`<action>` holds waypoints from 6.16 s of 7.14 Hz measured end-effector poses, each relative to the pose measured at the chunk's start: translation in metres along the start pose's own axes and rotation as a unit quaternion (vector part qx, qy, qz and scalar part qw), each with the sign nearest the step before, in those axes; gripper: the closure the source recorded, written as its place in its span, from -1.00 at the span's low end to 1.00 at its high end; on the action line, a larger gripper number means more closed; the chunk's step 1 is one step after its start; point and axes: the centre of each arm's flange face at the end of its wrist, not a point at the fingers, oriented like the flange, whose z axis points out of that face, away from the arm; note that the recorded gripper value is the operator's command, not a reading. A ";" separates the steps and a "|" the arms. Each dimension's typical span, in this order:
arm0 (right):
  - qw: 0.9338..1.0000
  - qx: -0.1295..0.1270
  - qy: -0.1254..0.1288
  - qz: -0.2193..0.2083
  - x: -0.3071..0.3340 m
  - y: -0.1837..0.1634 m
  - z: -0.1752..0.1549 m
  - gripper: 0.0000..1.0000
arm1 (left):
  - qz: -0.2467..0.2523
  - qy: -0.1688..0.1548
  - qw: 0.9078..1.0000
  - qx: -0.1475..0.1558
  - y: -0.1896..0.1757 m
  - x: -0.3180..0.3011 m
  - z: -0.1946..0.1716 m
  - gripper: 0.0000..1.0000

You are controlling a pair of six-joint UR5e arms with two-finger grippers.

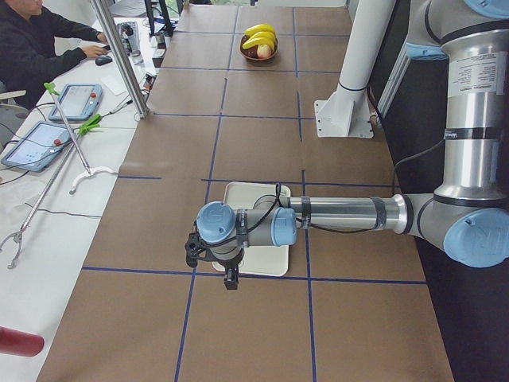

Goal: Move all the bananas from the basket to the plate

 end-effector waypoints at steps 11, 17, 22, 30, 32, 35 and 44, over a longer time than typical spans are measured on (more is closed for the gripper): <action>1.000 0.020 0.000 -0.013 -0.006 -0.003 -0.006 -1.00 | 0.000 0.000 1.000 0.002 -0.003 0.001 -0.001 -1.00; 0.997 0.055 -0.051 -0.027 -0.044 0.007 -0.029 -1.00 | 0.014 0.000 1.000 0.014 -0.005 0.008 -0.007 -1.00; 0.993 0.093 -0.069 0.031 -0.096 0.049 0.023 -1.00 | 0.023 0.001 0.999 0.025 -0.006 0.012 -0.010 -1.00; 0.998 0.041 -0.037 -0.019 -0.140 0.071 0.097 -0.77 | 0.019 0.004 1.000 0.021 -0.002 0.007 -0.007 -1.00; 0.999 0.035 -0.033 -0.021 -0.139 0.075 0.103 -0.60 | 0.019 0.004 1.000 0.022 -0.002 0.008 -0.007 -1.00; 0.999 0.033 -0.021 -0.026 -0.140 0.076 0.110 0.44 | 0.020 0.004 1.000 0.023 -0.002 0.009 -0.008 -1.00; 0.989 0.125 -0.076 0.003 -0.132 0.067 0.011 1.00 | 0.027 0.005 0.999 0.035 -0.004 0.023 -0.020 -1.00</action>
